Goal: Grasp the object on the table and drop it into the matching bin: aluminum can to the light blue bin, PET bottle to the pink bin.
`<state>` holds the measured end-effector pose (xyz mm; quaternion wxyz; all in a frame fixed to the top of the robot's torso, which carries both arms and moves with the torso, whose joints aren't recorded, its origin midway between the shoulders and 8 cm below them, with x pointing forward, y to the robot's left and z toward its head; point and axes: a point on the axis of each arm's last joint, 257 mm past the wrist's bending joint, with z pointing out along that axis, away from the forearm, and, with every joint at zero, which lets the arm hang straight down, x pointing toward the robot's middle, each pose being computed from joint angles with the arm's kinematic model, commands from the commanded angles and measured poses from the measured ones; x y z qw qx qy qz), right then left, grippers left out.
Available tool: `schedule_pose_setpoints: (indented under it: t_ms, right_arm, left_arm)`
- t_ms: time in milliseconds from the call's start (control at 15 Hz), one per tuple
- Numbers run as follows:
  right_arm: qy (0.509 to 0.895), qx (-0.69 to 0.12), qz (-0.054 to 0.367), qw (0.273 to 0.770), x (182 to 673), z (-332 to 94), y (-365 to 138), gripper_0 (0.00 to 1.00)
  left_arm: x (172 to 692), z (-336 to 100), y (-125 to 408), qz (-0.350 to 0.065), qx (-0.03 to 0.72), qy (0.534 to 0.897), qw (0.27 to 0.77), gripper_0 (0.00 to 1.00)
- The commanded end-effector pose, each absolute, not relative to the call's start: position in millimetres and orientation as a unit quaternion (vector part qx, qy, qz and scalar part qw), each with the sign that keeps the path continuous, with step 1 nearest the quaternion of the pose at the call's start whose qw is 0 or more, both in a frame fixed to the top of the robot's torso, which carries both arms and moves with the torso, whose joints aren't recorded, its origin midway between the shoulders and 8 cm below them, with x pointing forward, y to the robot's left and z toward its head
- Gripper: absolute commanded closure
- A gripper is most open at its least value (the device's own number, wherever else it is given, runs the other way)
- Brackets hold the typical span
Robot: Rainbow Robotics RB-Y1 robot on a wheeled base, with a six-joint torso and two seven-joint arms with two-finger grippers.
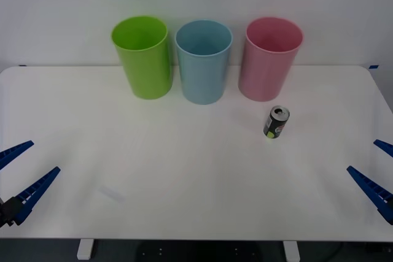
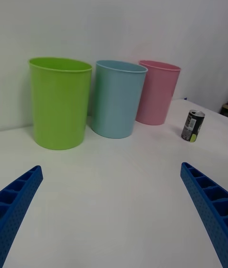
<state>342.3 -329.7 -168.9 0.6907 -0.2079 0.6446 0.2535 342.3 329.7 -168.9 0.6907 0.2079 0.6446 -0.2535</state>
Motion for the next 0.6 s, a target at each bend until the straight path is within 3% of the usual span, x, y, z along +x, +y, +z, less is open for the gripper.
schedule_pose_setpoints:
  t_ms: [67,600]
  right_arm:
    - [0.645,-0.208,0.253,0.691,342.3,-168.9,-329.7,0.00]
    - [0.667,-0.208,0.249,0.671,336.2,-188.9,-333.1,0.00]
  left_arm:
    - [342.3,-168.9,329.7,-0.253,0.208,0.645,0.691,0.00]
    - [342.3,-168.9,329.7,-0.253,0.208,0.645,0.691,0.00]
